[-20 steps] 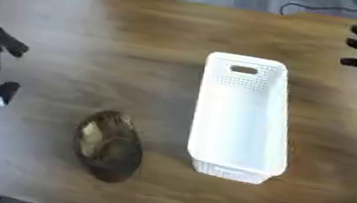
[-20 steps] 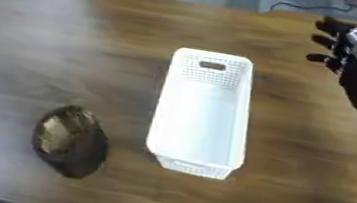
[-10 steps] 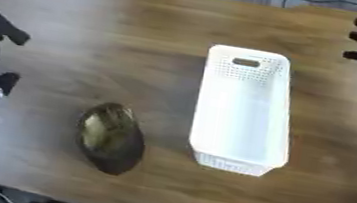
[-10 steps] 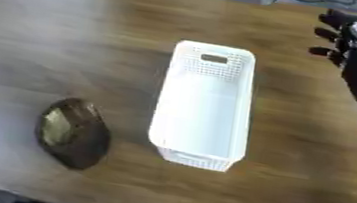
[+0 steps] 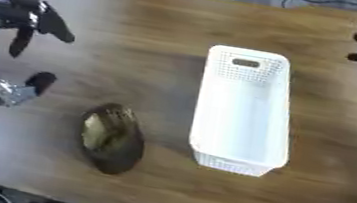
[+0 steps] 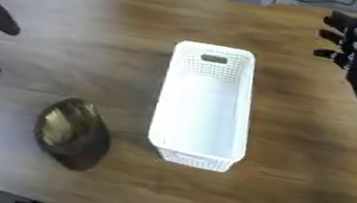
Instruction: Pick up objects on the table and place them in the box.
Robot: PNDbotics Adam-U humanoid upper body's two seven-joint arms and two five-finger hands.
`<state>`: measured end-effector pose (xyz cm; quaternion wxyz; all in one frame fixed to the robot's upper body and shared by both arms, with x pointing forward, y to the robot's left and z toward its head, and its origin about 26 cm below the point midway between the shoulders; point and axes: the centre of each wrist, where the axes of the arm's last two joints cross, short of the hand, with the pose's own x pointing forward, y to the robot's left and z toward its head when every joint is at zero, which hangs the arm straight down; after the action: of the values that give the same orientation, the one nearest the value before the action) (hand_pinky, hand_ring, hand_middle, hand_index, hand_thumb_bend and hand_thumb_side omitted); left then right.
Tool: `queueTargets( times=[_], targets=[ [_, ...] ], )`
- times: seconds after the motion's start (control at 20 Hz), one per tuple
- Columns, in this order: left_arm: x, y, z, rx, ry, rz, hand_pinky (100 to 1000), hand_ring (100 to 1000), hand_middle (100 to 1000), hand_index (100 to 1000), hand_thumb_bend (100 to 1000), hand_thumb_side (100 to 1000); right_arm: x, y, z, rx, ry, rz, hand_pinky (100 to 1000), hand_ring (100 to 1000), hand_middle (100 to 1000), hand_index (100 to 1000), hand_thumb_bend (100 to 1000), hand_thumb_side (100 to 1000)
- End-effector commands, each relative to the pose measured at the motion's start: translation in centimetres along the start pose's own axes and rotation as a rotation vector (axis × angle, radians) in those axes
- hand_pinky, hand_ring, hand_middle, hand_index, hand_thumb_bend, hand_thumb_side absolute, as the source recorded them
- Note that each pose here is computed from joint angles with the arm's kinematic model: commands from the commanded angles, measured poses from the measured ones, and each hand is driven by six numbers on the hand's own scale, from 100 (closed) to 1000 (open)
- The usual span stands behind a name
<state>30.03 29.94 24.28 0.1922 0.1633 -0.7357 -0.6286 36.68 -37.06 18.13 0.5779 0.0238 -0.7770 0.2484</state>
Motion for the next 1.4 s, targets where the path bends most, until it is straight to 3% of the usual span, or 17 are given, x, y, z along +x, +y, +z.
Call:
queueTargets(
  times=[0.05, 0.8, 1.4],
  targets=[
    [0.2, 0.6, -0.4, -0.077, -0.035, -0.012, 600, 295, 668, 793, 100, 270, 1.1, -0.7, -0.2, 0.001, -0.019, 0.035, 825, 974, 981, 1000, 100, 1000],
    [0.0, 0.0, -0.4, -0.096, -0.037, 0.023, 605, 287, 609, 762, 100, 271, 1.1, -0.8, -0.2, 0.0, -0.018, 0.039, 825, 974, 981, 1000, 100, 1000],
    [-1.3, -3.0, -1.6, -0.241, -0.034, -0.045, 601, 288, 614, 754, 100, 259, 1.4, -0.6, -0.6, 0.009, -0.03, 0.043, 825, 974, 981, 1000, 100, 1000]
  ],
)
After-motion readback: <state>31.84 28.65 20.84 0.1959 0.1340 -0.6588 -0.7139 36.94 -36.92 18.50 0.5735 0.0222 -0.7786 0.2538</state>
